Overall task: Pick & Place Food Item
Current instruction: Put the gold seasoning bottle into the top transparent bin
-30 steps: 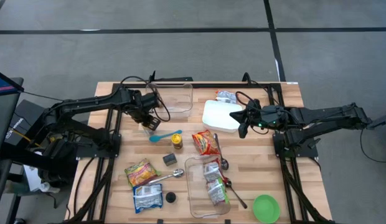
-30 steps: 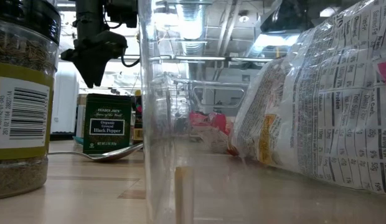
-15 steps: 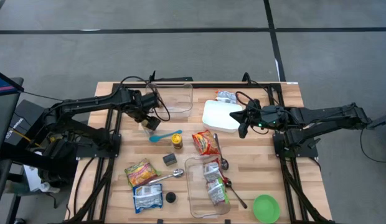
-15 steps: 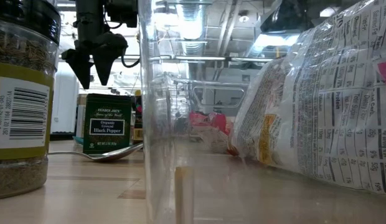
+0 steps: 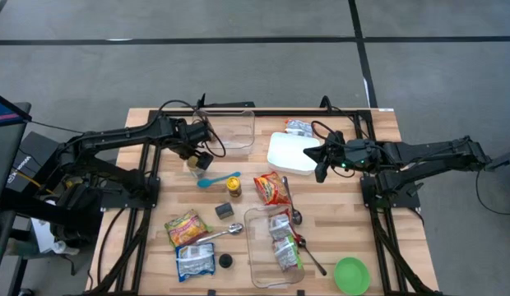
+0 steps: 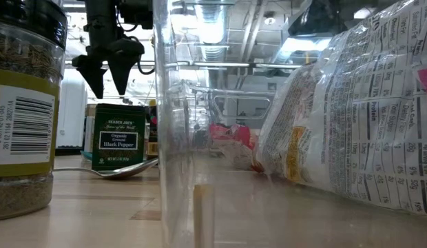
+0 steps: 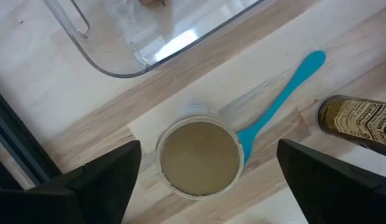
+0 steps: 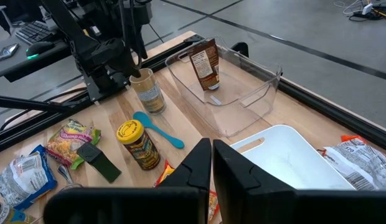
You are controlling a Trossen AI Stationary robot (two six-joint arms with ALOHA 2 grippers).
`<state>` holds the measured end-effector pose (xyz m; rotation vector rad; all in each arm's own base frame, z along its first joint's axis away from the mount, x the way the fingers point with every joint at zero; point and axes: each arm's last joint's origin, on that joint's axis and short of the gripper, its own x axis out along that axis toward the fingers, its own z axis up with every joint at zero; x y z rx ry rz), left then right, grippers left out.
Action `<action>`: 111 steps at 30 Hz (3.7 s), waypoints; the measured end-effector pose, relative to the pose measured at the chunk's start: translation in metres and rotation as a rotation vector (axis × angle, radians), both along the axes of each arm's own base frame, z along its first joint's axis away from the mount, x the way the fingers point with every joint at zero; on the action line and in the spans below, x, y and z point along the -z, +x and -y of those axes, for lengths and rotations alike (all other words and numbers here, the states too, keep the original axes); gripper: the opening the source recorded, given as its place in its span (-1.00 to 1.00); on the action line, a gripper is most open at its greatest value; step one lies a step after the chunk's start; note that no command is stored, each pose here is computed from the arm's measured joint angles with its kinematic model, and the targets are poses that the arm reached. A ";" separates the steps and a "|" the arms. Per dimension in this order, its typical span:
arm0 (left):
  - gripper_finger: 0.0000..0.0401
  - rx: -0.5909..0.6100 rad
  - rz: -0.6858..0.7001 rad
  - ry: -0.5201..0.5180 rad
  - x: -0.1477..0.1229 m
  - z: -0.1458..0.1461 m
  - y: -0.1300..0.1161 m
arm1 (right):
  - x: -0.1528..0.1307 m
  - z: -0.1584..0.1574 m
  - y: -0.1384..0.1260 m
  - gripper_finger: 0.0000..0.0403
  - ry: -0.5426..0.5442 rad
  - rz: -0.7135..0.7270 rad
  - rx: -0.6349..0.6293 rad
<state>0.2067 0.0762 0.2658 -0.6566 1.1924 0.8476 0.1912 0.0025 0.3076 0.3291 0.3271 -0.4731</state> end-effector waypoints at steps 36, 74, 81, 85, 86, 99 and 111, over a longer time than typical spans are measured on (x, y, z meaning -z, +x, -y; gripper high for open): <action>0.76 -0.009 0.007 -0.034 0.059 0.003 -0.006 | 0.000 0.000 0.000 -0.95 0.000 0.000 0.000; 0.43 -0.010 0.007 -0.033 0.058 0.003 -0.006 | 0.000 0.000 0.000 -0.95 0.000 0.000 -0.001; 0.43 -0.009 0.011 -0.033 0.058 0.003 -0.006 | 0.000 0.000 0.000 -0.95 0.000 0.000 0.000; 0.43 -0.002 0.052 -0.049 0.051 0.005 -0.010 | 0.000 0.000 0.000 -0.95 0.000 0.000 0.000; 0.43 0.000 0.070 -0.051 0.048 0.006 -0.011 | 0.000 0.000 0.000 -0.95 0.000 0.000 0.000; 0.43 0.017 0.411 0.028 -0.002 0.018 -0.041 | 0.000 0.000 0.000 -0.95 0.000 0.000 -0.001; 0.43 0.071 0.866 0.214 -0.047 0.016 -0.037 | 0.000 0.000 0.000 -0.95 0.000 0.001 0.000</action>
